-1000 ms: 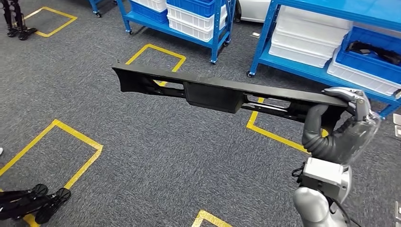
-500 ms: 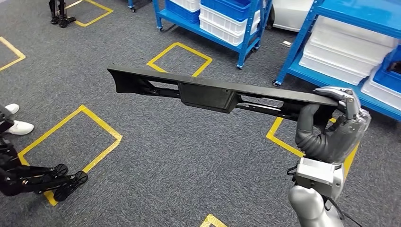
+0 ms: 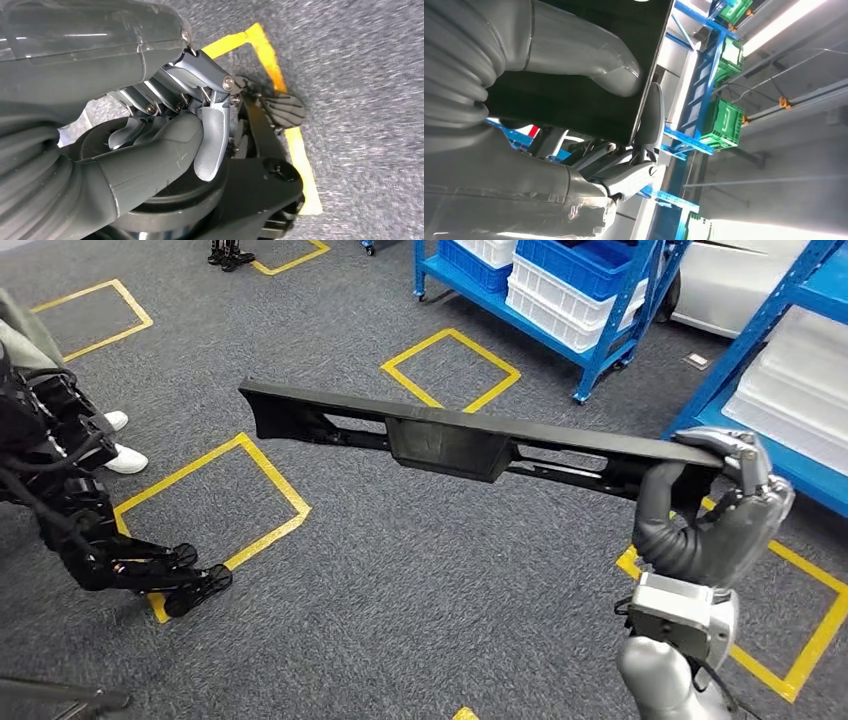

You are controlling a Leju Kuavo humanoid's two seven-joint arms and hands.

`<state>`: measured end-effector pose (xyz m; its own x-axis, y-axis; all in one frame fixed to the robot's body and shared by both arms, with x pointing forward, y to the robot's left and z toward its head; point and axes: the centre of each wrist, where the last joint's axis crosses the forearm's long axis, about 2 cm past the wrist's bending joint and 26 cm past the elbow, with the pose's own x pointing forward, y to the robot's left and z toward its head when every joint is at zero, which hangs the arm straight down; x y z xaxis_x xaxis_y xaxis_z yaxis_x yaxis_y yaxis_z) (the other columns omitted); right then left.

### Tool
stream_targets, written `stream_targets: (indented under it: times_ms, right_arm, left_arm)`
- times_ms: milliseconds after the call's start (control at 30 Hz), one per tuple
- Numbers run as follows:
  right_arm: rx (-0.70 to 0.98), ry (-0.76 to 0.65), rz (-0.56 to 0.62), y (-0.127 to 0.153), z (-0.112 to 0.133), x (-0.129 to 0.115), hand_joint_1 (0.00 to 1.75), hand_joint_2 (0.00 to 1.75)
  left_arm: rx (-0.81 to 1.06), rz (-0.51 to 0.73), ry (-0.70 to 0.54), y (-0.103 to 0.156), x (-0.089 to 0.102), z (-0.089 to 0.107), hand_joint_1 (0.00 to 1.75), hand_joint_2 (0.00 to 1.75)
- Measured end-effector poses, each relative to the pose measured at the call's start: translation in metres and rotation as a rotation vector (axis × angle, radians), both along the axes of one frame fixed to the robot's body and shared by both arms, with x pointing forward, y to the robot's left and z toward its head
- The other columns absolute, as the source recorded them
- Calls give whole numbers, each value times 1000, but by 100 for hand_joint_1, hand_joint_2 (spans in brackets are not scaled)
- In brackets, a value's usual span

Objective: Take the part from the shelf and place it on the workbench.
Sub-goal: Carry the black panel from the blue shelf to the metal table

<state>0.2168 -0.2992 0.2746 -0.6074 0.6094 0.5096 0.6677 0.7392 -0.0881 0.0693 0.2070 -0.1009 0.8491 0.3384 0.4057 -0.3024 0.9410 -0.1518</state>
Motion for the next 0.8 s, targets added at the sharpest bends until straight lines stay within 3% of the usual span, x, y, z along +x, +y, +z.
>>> stream_targets:
  times_ms: [800]
  right_arm:
    - [4,10,18,2,-3,2,175,175]
  left_arm:
    - [-4,1,7,-2,-1,0,175,175]
